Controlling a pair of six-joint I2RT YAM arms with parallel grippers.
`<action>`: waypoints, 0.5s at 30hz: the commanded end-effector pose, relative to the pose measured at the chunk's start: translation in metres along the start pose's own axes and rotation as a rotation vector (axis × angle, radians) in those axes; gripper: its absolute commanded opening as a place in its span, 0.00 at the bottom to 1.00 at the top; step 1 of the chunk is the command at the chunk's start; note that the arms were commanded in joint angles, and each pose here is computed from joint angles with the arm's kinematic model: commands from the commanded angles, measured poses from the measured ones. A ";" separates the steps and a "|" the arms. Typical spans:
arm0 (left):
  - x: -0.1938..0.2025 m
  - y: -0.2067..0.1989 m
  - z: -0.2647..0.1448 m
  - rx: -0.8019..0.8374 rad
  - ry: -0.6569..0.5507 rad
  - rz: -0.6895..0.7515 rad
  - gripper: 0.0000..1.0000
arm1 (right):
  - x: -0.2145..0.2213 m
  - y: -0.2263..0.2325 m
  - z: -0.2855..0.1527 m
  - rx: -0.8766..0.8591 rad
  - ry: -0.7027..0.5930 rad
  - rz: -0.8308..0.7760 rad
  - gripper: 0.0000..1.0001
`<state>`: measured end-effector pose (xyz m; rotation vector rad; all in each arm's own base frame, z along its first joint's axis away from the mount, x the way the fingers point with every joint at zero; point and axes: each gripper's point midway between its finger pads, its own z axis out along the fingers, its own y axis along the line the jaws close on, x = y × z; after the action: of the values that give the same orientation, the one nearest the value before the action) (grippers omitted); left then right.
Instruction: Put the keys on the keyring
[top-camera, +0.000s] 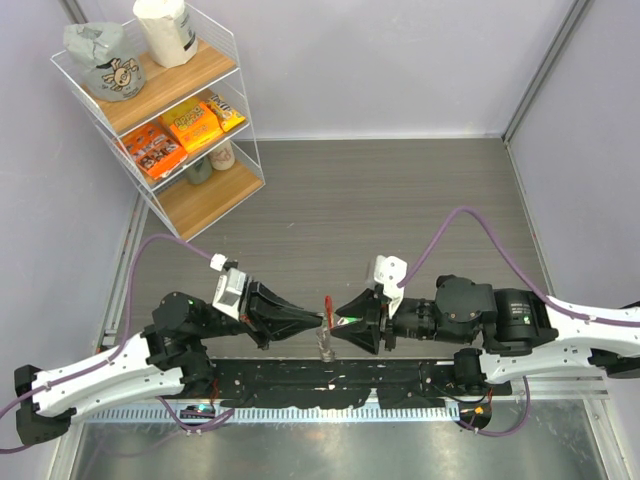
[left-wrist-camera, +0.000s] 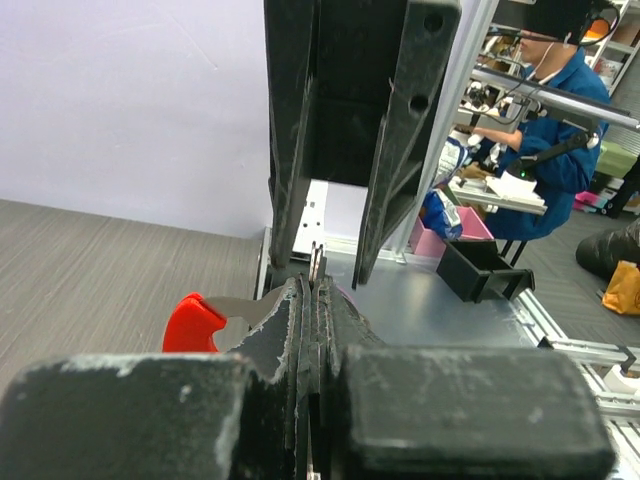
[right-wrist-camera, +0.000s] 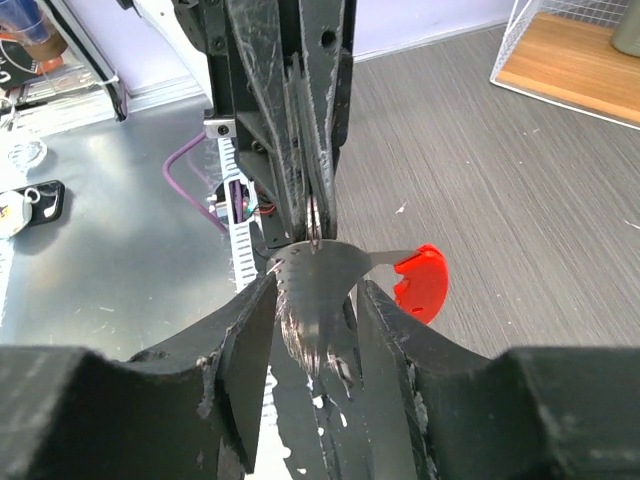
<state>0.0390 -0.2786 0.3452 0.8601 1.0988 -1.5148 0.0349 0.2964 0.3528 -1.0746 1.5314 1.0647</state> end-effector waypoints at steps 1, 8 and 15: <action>-0.039 -0.012 0.000 0.040 -0.174 0.005 0.00 | -0.010 0.011 0.005 -0.061 -0.078 -0.038 0.44; -0.043 -0.014 -0.002 0.053 -0.222 -0.014 0.00 | -0.015 0.018 0.011 -0.088 -0.130 -0.149 0.44; -0.043 -0.016 -0.004 0.068 -0.242 -0.026 0.00 | -0.027 0.020 0.013 -0.086 -0.173 -0.198 0.40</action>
<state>0.0360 -0.2717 0.3604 0.7522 1.0070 -1.6056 0.0227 0.3124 0.3541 -1.1744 1.3300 1.0535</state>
